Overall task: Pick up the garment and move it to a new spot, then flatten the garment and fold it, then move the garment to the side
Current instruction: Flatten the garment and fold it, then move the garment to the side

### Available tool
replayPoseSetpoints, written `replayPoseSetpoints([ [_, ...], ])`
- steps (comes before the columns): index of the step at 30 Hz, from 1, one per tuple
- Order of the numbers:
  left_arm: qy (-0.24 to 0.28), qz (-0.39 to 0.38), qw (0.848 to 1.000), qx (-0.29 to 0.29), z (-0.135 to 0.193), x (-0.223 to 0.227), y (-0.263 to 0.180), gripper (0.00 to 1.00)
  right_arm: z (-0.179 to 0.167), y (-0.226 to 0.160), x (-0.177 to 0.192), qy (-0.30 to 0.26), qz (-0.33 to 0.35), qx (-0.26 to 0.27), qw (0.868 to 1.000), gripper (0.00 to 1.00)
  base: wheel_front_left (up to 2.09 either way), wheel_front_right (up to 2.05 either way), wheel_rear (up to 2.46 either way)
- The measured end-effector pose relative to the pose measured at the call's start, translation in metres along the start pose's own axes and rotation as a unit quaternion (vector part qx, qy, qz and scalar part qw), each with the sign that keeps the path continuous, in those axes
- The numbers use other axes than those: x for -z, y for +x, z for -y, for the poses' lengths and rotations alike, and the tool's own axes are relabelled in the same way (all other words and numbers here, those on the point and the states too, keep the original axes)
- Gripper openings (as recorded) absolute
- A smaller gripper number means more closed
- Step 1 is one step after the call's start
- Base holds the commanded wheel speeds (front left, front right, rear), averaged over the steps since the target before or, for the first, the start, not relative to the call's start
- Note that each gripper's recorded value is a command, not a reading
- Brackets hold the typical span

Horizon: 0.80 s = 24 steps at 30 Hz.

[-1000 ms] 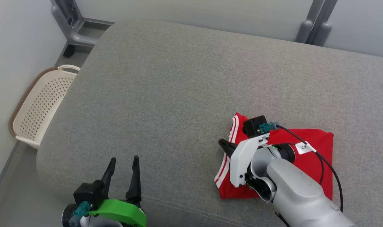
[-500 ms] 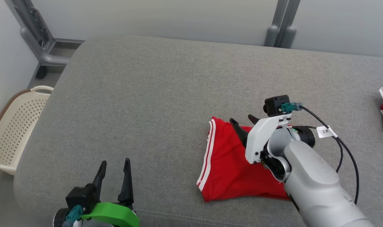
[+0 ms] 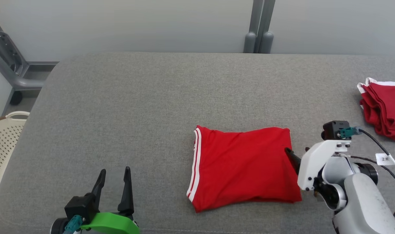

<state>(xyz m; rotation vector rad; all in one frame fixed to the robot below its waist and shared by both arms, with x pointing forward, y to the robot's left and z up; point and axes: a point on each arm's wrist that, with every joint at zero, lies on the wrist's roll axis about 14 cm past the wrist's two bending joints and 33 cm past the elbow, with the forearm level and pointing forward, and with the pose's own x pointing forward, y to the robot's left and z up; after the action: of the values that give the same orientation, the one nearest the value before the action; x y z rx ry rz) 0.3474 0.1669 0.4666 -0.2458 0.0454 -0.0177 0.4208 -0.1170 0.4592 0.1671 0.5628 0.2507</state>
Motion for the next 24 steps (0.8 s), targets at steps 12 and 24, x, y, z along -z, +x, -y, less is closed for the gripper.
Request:
replayPoseSetpoints([
  [12,0.002,-0.012,1.000,0.014,0.006,0.007,0.005,1.00,0.026,-0.017,0.027,0.050,-0.035,0.024,0.998,1.00,0.00,0.00,0.00],
  [24,0.010,-0.023,1.000,0.002,-0.006,0.013,0.012,1.00,0.019,0.023,0.058,0.080,-0.097,0.009,0.992,1.00,0.00,0.00,0.00],
])
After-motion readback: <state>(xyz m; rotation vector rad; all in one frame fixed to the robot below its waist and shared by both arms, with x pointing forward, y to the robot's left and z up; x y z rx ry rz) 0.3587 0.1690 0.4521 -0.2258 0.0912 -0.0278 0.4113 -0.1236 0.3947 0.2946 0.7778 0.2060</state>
